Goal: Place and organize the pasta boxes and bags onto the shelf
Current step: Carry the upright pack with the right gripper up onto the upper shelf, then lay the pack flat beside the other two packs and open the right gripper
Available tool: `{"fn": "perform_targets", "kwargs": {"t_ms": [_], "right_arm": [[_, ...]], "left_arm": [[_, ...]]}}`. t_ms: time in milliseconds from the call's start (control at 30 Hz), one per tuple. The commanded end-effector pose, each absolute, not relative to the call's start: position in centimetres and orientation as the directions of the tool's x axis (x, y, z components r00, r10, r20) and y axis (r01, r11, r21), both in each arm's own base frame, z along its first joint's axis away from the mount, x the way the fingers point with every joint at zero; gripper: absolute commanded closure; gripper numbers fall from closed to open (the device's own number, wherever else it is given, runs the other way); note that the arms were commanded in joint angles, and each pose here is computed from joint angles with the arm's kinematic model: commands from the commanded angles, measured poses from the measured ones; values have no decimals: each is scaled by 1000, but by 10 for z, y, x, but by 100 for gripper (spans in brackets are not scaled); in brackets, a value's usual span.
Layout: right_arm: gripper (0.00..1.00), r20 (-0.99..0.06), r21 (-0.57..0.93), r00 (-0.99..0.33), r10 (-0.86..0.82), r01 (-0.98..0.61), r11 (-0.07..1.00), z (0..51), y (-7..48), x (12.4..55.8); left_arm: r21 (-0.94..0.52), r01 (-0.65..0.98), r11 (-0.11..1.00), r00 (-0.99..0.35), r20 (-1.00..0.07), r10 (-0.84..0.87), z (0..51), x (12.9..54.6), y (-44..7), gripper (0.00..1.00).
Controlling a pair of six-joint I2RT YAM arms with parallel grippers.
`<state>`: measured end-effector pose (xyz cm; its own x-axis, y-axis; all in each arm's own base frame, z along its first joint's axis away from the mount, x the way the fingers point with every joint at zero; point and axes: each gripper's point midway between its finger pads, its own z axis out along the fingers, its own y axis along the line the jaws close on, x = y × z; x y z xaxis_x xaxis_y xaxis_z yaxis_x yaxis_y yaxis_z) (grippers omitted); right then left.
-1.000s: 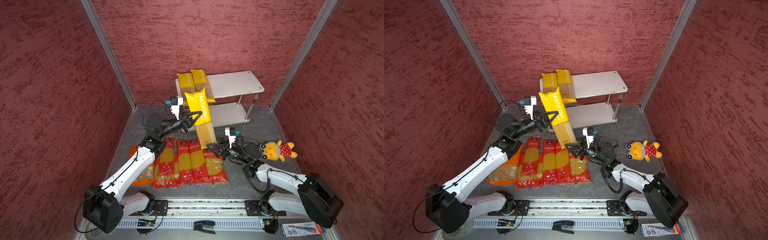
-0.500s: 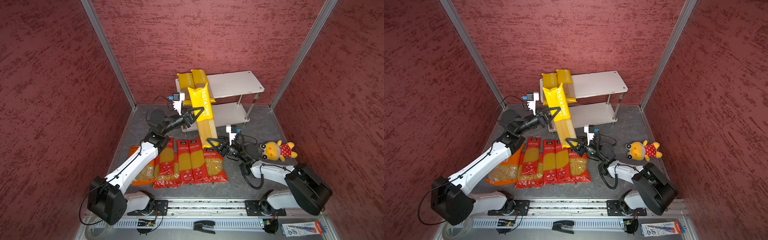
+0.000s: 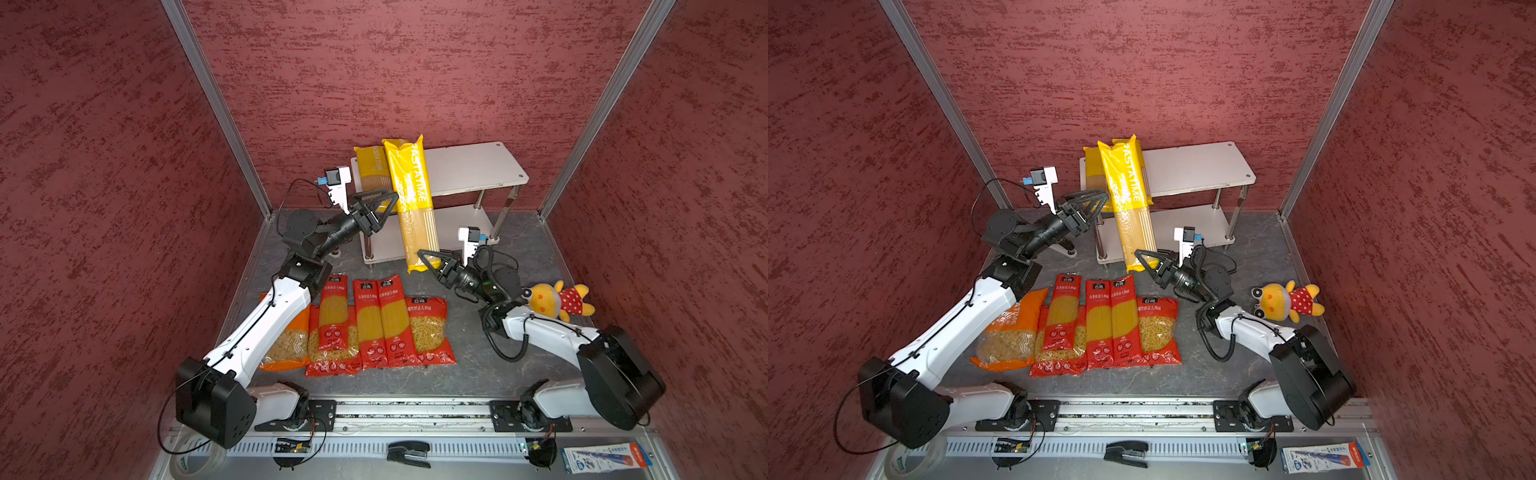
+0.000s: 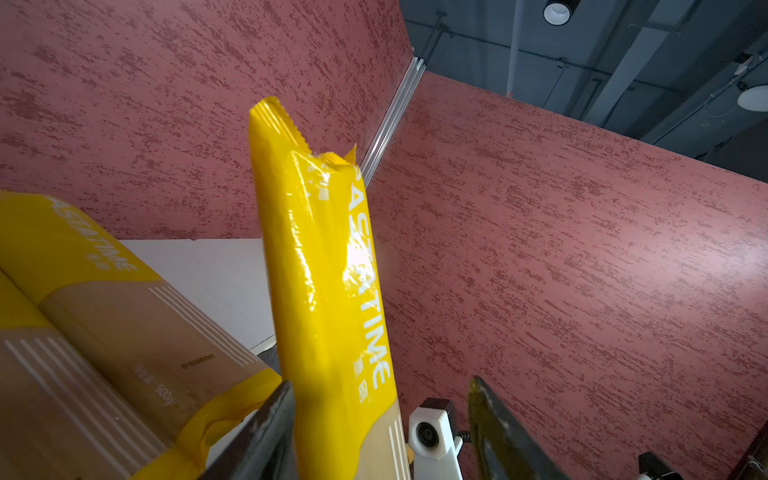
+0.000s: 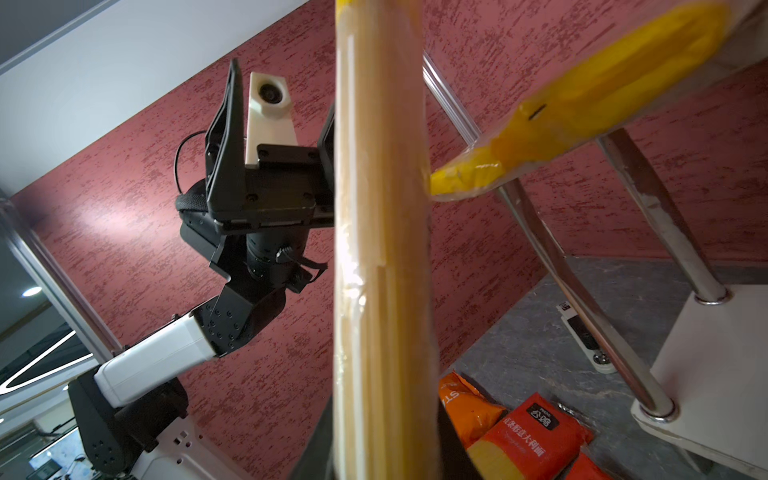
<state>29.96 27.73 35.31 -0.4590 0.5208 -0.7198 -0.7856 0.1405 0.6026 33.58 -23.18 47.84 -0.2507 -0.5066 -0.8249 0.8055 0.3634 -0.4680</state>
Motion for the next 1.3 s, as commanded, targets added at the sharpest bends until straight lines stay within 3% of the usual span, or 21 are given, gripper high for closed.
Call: {"fn": "perform_targets", "kwargs": {"t_ms": [0,167,300,533,900,1100,1267], "right_arm": [[100,-720,514,-325,614,-843,157,437,249,297],[100,-727,638,-435,531,-714,288,453,229,340],[100,-689,710,-534,491,-636,304,464,211,364],[100,-614,784,-638,465,-562,263,476,201,395],[99,-465,882,-738,489,-434,183,457,210,440],[65,-403,913,-759,511,-376,161,440,208,443],[53,-362,931,-768,529,-322,170,421,200,436]], "left_arm": [[-455,802,387,-221,-828,-515,483,326,-223,33],[-506,737,448,-265,-827,-497,447,322,-213,33],[-546,692,472,-306,-815,-493,417,316,-207,33],[-600,618,509,-364,-792,-491,374,305,-200,33],[-616,599,512,-407,-784,-468,350,295,-212,33],[-615,601,510,-414,-786,-459,347,295,-218,33],[-614,603,509,-423,-787,-449,343,295,-223,33]]}}
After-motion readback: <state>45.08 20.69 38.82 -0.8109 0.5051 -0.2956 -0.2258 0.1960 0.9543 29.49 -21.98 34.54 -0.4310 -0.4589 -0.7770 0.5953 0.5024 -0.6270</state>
